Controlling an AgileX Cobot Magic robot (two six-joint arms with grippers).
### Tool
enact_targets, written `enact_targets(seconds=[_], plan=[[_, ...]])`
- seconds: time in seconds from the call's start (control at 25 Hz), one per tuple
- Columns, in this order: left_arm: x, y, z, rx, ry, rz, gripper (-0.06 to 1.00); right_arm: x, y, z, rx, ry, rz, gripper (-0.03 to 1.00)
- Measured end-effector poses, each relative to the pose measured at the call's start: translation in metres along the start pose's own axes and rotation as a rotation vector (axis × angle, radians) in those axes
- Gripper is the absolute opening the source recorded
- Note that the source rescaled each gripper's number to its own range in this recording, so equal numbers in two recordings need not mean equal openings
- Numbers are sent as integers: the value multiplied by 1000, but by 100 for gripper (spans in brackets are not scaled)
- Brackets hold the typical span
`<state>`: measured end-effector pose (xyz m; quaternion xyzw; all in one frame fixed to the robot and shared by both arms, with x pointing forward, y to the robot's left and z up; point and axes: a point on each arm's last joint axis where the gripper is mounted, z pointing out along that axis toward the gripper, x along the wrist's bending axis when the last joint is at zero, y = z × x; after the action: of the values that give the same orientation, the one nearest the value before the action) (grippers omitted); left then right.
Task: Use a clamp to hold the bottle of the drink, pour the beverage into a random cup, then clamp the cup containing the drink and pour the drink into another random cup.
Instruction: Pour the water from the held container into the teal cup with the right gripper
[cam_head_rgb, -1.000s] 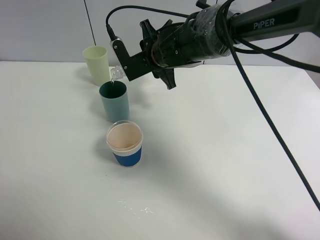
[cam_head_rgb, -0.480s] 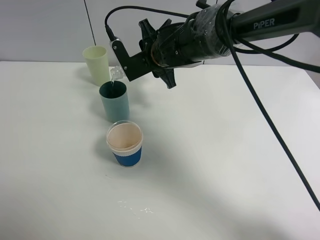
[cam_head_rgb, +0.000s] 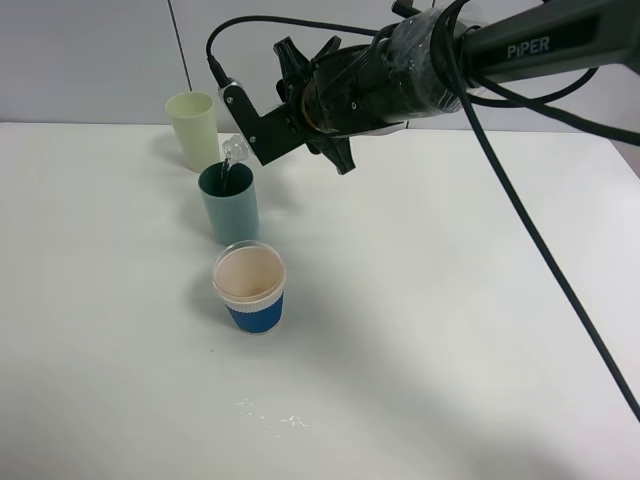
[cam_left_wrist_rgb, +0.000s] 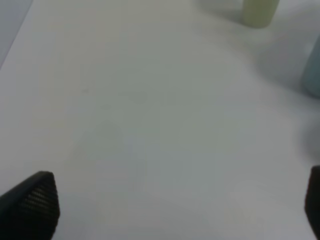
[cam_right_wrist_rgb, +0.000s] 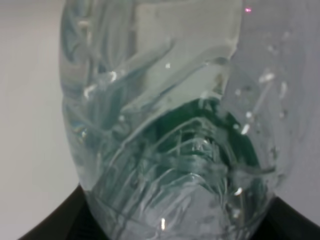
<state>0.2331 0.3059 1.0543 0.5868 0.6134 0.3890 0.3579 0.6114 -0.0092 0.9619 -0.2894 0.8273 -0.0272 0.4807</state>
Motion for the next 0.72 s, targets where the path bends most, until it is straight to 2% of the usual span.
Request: enact_targets(seconds=[0.72], plan=[[0, 0, 0, 0, 0, 0, 100, 0, 0, 0, 0, -1, -6, 0]])
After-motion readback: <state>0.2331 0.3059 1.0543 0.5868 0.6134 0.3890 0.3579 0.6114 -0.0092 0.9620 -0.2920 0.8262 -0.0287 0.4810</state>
